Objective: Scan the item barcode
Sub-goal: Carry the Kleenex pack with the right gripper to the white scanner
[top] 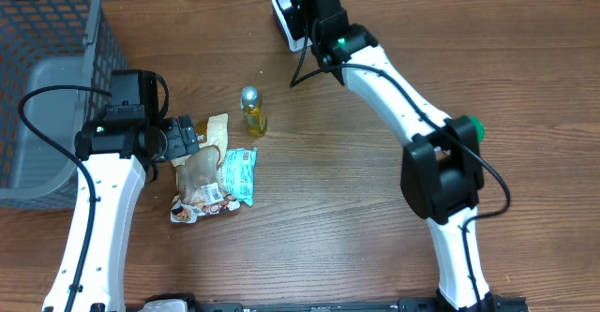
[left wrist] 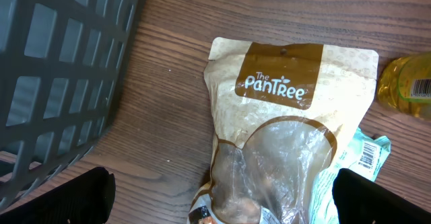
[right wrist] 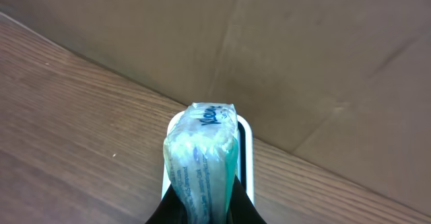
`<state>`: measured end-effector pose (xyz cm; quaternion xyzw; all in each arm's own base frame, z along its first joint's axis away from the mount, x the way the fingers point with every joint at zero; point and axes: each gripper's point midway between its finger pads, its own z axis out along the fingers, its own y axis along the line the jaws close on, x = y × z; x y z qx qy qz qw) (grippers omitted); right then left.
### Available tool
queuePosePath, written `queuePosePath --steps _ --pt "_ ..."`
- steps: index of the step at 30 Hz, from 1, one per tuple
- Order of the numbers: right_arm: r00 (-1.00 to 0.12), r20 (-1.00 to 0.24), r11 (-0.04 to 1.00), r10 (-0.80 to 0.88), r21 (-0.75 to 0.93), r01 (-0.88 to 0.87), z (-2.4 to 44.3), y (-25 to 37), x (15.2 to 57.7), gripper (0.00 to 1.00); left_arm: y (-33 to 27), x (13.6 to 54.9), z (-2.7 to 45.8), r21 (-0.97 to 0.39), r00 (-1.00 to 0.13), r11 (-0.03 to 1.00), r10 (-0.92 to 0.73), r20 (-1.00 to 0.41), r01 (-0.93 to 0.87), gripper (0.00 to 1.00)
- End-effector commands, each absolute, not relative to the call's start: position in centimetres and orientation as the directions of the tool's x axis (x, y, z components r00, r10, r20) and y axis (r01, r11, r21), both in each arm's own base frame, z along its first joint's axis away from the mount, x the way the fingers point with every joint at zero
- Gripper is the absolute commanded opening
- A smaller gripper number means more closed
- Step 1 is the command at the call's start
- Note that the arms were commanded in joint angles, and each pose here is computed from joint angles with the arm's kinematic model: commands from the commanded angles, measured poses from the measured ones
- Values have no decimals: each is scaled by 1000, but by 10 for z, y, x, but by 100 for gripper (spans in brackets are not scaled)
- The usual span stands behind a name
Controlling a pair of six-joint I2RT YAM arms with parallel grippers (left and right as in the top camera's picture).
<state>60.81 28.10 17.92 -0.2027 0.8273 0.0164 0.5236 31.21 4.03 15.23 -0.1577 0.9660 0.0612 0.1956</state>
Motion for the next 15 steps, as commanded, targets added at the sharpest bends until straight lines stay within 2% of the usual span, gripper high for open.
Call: queuePosePath --steps 1,15 --pt "-346 -885 924 -312 -198 -327 170 280 621 4 40 316 159 55 -871 947 -268 -411 -317 99" --pt "-352 -883 926 -311 -198 -321 131 280 633 4 40 316 159 54 -871 947 -268 -411 -317 99"
